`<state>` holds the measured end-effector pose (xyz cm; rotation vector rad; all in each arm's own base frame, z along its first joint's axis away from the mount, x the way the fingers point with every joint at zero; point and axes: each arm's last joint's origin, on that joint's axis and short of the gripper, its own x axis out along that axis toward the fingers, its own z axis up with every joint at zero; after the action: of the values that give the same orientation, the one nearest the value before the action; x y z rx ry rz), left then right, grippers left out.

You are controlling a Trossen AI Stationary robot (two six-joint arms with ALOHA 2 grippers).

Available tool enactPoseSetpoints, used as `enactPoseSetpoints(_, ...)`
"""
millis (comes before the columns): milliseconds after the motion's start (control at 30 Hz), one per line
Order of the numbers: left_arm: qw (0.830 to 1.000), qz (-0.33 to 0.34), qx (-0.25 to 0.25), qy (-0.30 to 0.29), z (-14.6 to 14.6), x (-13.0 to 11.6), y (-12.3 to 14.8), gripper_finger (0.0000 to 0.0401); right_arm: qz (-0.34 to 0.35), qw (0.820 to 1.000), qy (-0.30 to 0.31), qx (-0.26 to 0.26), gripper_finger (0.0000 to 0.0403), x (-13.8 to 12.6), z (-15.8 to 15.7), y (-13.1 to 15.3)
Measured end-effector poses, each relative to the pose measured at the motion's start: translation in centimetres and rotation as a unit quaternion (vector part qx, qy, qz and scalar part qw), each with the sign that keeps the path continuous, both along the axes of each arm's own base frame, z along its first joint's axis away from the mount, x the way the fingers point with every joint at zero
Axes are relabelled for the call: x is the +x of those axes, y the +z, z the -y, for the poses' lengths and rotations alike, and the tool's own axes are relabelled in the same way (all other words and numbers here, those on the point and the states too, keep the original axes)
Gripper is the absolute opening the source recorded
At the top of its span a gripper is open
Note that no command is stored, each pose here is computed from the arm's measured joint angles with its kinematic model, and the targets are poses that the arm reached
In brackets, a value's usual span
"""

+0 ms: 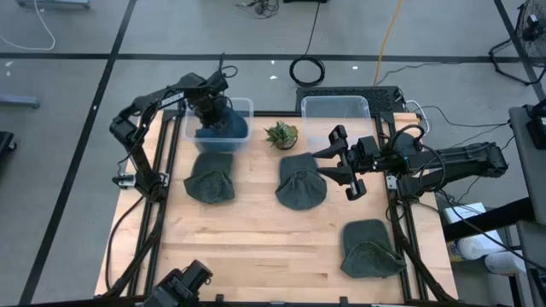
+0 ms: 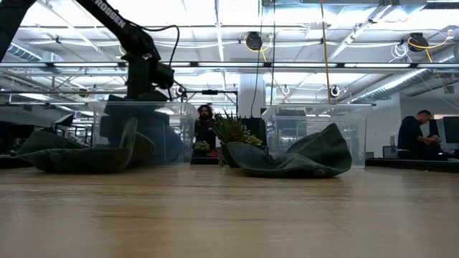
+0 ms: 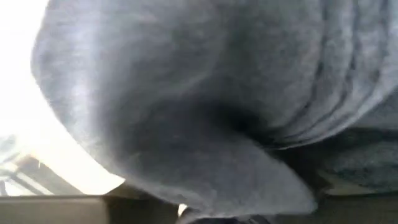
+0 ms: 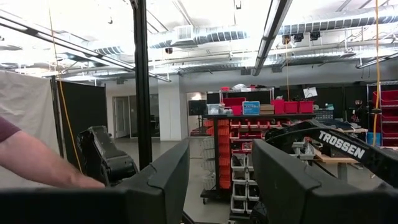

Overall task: Pick & Place hat
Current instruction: Put the blue cap into the left transparent bin, then put the top left green cap into the right transparent bin

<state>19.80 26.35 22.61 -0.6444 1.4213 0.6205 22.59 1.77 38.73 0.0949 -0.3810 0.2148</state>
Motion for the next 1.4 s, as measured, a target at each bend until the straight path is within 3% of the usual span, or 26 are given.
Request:
enactPoseSetpoints(233, 0.999, 0.041, 0.008, -0.013, -0.6, 0.7, 3.2, 0.0296, 0.000, 1.000, 0.000, 0.000, 0.0160, 0.0, 0.0, 0.0)
enactPoseSetpoints(433, 0.999, -0.009, 0.044, 0.001, -0.7, 0.3, 5.8, 0.0339, 0.000, 1.000, 0.000, 0.000, 0.0160, 0.0, 0.0, 0.0)
enactPoseSetpoints(667, 0.998, -0.018, 0.047, 0.025, -0.3, 0.1, 8.9, 0.0356, 0.000, 1.000, 0.000, 0.000, 0.0160, 0.0, 0.0, 0.0)
enactPoseSetpoints(833, 1.000, 0.004, 0.029, 0.008, 0.8, 0.5, 11.4, 0.0348, 0.000, 1.000, -0.004, -0.001, 0.0160, 0.0, 0.0, 0.0)
enactPoseSetpoints(967, 0.998, 0.022, 0.048, -0.016, 2.1, 1.5, 13.4, 0.0341, 0.003, 0.999, -0.053, -0.005, 0.0163, 0.0, 0.3, 0.0)
enactPoseSetpoints(1133, 0.992, 0.068, 0.086, -0.069, 4.9, 2.4, 16.5, 0.0344, 0.016, 0.997, -0.069, -0.022, 0.0200, -0.1, 0.3, 0.2)
enactPoseSetpoints(1400, 0.981, 0.110, 0.107, -0.120, 10.0, 3.2, 19.1, 0.0346, 0.006, 0.994, -0.111, -0.014, 0.0308, 0.0, 0.6, 0.1)
